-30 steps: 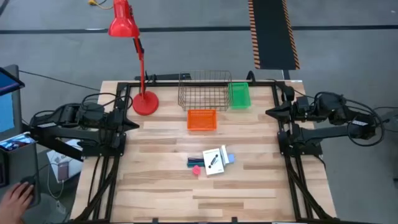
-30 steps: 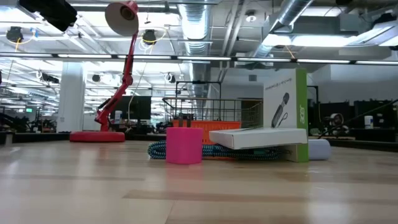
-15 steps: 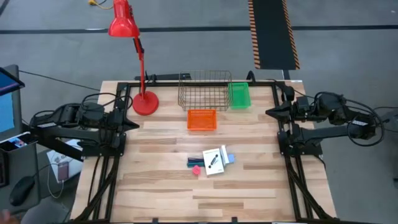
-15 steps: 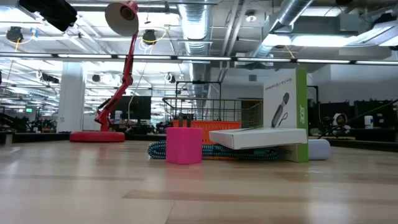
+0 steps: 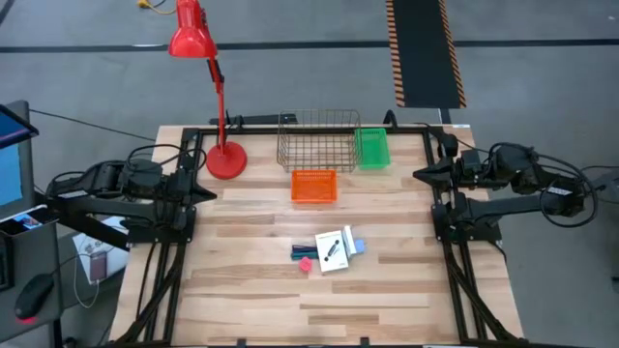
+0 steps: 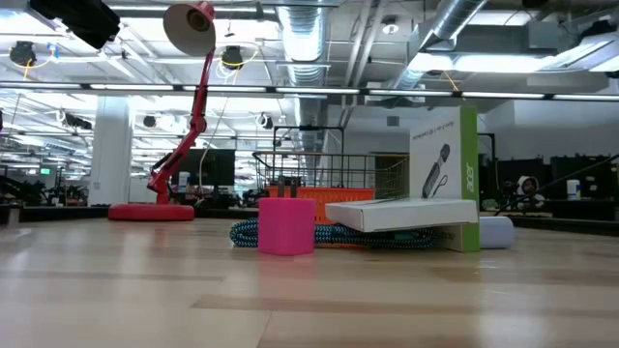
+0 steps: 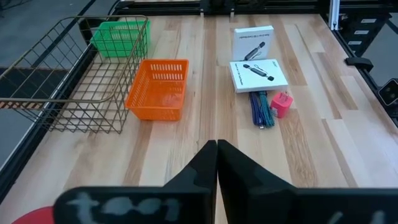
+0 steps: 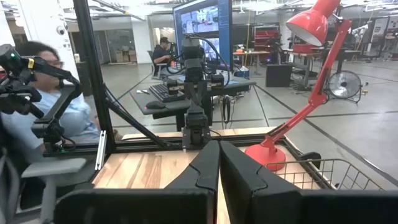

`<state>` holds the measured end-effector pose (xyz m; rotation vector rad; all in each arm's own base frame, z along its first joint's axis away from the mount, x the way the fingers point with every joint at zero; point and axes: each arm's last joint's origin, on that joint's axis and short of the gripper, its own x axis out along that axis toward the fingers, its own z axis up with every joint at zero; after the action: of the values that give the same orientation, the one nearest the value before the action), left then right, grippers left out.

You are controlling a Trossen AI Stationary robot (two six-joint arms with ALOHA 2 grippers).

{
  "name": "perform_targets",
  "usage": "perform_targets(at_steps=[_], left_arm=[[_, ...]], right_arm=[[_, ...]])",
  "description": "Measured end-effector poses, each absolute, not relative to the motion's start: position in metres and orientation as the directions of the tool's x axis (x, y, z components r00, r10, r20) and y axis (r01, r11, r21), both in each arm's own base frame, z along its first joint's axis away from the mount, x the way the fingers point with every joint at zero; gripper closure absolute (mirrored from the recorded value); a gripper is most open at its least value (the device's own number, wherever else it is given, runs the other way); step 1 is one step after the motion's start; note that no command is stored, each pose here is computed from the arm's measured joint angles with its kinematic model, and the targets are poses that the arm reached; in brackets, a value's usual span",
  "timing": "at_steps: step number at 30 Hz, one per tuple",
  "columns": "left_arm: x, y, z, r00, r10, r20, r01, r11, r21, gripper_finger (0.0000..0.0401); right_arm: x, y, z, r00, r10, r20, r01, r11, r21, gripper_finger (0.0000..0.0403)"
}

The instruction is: Pick and place items into bin

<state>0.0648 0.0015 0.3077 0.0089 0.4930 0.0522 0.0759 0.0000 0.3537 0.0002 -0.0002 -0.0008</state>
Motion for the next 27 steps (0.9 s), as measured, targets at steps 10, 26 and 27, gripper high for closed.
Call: perform_targets(at_steps=[10,26,27], left_arm=[[0.0647,0.0015,0.3077,0.880,0.052,-0.473,-0.045,0.999,0.027,0.0401],[0.0647,0.0015,0.3077,0.880,0.053,-0.473,-0.045,0.999,0.028,0.0401],[0.0648,0.0015,0.3077,0.880,0.052,-0.473,-0.044,0.999,0.027,0.0401]], right_arm=[[0.0759,0.0000,0.3537,1.000,-0.001,0.000,0.001,1.000,0.000,0.0394],[0.0760,0.0000,0.3537,1.000,-0.001,0.000,0.001,1.000,0.000,0.0394],[0.0759,0.0000,0.3537,1.000,-0.001,0.000,0.001,1.000,0.000,0.0394]])
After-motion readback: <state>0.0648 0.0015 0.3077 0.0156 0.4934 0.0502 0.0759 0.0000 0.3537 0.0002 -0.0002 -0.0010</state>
